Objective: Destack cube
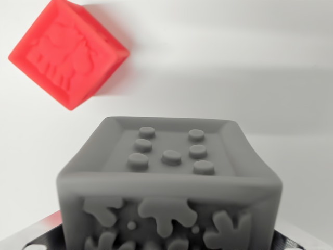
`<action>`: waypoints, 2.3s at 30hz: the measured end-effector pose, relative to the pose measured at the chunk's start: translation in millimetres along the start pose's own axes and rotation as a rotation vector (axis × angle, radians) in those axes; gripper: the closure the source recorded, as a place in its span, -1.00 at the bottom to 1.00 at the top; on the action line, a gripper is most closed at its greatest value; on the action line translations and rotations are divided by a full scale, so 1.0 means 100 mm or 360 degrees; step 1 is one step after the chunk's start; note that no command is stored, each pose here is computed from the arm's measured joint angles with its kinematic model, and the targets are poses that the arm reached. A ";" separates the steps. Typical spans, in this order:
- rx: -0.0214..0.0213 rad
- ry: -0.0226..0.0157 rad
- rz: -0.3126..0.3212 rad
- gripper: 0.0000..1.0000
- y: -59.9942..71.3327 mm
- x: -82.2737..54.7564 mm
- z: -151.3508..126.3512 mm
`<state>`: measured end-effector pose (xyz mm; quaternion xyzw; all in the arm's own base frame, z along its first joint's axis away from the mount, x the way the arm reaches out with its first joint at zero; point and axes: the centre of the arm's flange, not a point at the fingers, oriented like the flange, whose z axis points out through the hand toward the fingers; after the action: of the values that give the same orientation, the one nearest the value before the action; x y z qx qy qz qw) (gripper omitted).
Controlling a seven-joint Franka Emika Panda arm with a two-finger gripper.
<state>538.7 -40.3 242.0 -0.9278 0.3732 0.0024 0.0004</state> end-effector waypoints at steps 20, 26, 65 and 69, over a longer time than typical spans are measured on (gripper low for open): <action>-0.00004 -0.00002 -0.0227 1.00 0.17 0.03 0.06; -0.00010 -0.00010 -0.0295 1.00 0.22 0.04 0.08; -0.00015 -0.00016 -0.0714 1.00 0.54 0.09 0.19; -0.00014 -0.00012 -0.0760 1.00 0.57 0.10 0.20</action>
<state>506.3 -88.3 221.6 -0.9897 0.1433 0.0027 0.0007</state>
